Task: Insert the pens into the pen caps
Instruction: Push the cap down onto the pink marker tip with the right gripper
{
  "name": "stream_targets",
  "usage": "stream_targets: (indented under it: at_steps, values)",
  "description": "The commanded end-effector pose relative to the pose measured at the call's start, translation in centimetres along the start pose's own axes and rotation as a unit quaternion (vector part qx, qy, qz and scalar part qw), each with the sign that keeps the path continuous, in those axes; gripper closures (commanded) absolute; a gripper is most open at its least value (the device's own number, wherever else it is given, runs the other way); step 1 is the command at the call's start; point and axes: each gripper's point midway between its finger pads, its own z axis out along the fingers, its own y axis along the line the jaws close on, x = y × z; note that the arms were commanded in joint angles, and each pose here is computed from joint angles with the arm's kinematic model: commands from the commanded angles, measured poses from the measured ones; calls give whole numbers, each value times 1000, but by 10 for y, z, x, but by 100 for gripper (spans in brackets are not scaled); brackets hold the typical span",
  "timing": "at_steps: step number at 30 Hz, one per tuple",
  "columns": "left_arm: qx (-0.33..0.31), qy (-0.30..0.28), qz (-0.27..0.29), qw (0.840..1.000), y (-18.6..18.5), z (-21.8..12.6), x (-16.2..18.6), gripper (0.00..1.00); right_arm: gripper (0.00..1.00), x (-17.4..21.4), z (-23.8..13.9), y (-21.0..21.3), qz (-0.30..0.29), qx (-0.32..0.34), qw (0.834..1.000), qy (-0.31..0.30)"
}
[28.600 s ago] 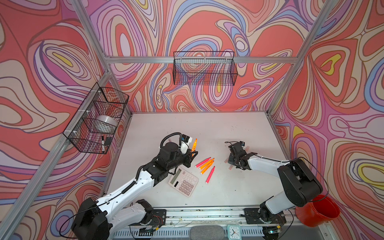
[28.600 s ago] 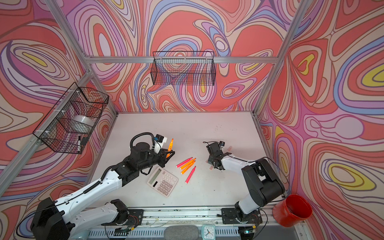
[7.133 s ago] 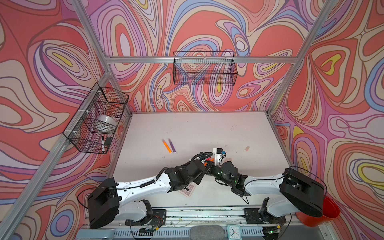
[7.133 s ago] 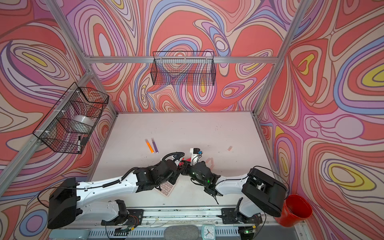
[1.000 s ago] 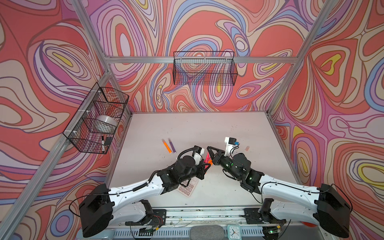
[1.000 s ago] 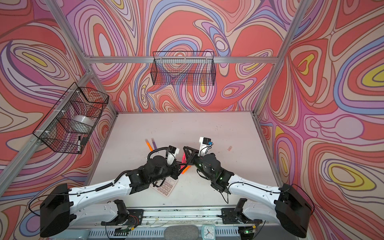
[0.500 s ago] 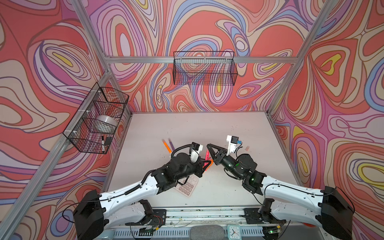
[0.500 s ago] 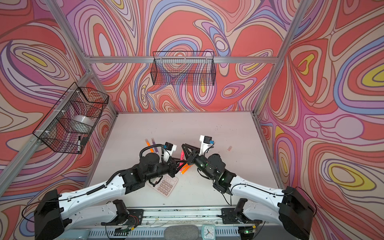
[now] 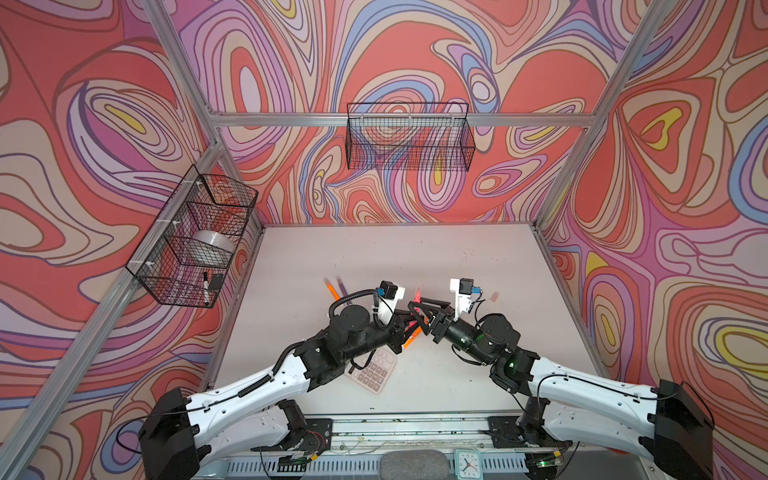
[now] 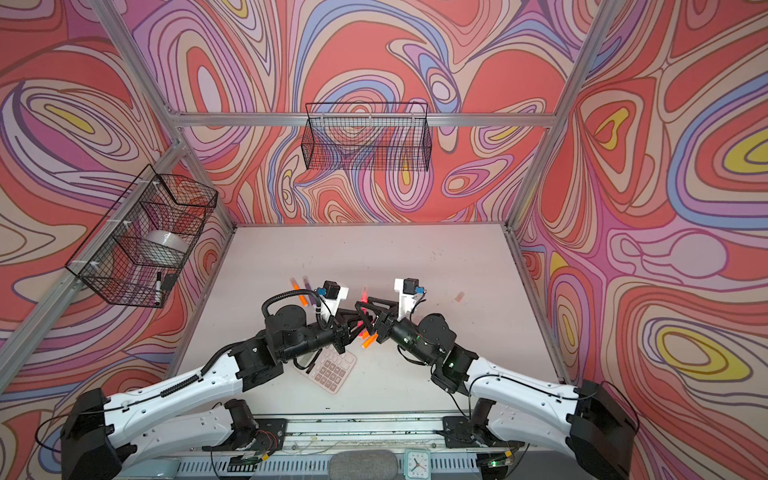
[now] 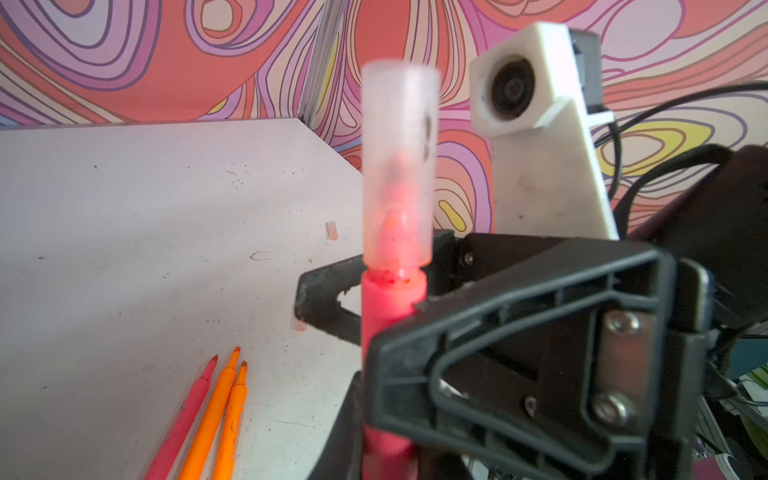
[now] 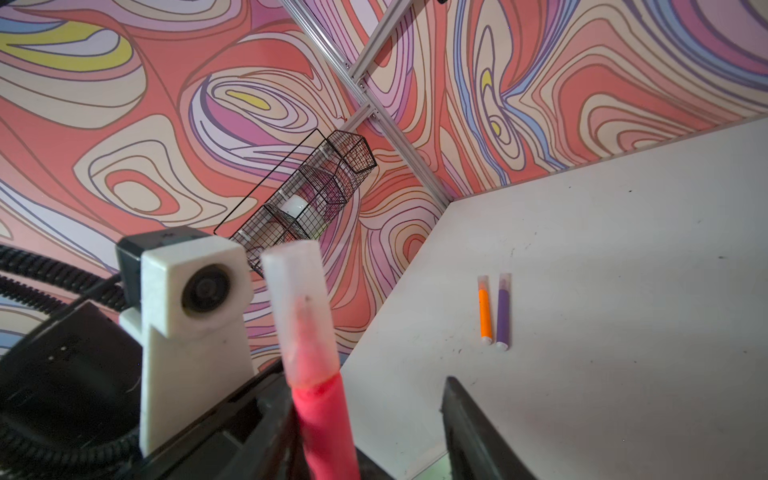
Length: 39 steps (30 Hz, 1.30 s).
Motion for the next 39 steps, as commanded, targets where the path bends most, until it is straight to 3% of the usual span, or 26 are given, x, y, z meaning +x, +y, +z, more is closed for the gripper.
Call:
stream_targets:
  at_steps: [1,5,13,18,25,39]
  values:
    - [-8,-40,30,999,1,-4,-15,100,32,4,-11,-13,-17,27,999,1]
    - [1,-25,47,999,3,3,-2,100,30,-6,-19,-8,-23,23,999,-13]
    - [-2,10,55,998,17,21,33,100,40,-23,-17,-1,-34,36,998,-27]
    - [0,24,58,998,20,27,48,100,44,-27,-10,-14,-33,79,996,-33]
    - [9,26,61,998,17,24,54,100,48,-30,-14,-35,-24,135,989,-47]
    - [15,26,61,998,14,24,55,100,62,-25,13,-21,-28,106,994,-18]
